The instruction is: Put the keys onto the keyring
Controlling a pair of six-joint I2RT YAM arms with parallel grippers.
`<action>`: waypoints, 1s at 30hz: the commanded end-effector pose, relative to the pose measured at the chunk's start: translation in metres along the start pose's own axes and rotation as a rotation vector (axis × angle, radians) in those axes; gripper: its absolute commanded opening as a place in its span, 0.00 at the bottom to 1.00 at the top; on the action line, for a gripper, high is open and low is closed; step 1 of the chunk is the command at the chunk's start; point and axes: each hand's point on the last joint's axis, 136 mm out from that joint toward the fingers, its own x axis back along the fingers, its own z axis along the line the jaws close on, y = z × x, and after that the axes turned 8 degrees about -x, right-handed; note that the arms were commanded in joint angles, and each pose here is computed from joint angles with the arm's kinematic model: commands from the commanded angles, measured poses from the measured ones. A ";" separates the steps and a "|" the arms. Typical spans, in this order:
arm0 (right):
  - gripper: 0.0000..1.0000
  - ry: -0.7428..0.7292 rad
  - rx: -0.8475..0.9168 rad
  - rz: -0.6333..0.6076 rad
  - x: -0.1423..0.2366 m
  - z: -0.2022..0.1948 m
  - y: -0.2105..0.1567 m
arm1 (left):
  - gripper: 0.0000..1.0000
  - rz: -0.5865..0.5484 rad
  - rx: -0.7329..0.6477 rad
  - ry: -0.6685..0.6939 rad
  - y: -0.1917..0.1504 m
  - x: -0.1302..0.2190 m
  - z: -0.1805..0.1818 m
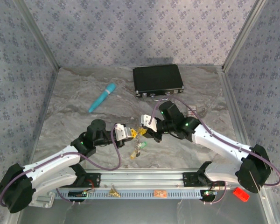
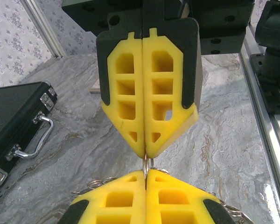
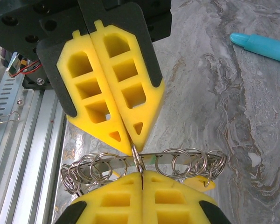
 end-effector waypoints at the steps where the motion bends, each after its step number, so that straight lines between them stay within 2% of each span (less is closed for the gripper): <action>1: 0.00 -0.045 -0.039 0.052 -0.004 -0.013 -0.012 | 0.00 -0.099 -0.066 0.007 0.025 0.005 0.002; 9: 0.00 -0.020 -0.045 0.017 -0.007 -0.009 -0.007 | 0.00 -0.105 -0.070 0.029 0.026 0.006 0.005; 13: 0.21 -0.053 -0.023 -0.064 0.001 -0.010 0.000 | 0.00 -0.117 -0.047 0.055 0.024 0.007 0.007; 16: 0.26 -0.048 -0.006 -0.110 0.005 -0.006 0.002 | 0.00 -0.141 -0.018 0.075 0.025 0.008 0.009; 21: 0.27 -0.015 0.012 -0.173 0.008 0.001 0.013 | 0.00 -0.167 0.018 0.078 0.026 0.007 0.009; 30: 0.26 0.004 0.010 -0.174 0.001 0.000 0.017 | 0.00 -0.184 0.022 0.068 0.029 0.007 0.008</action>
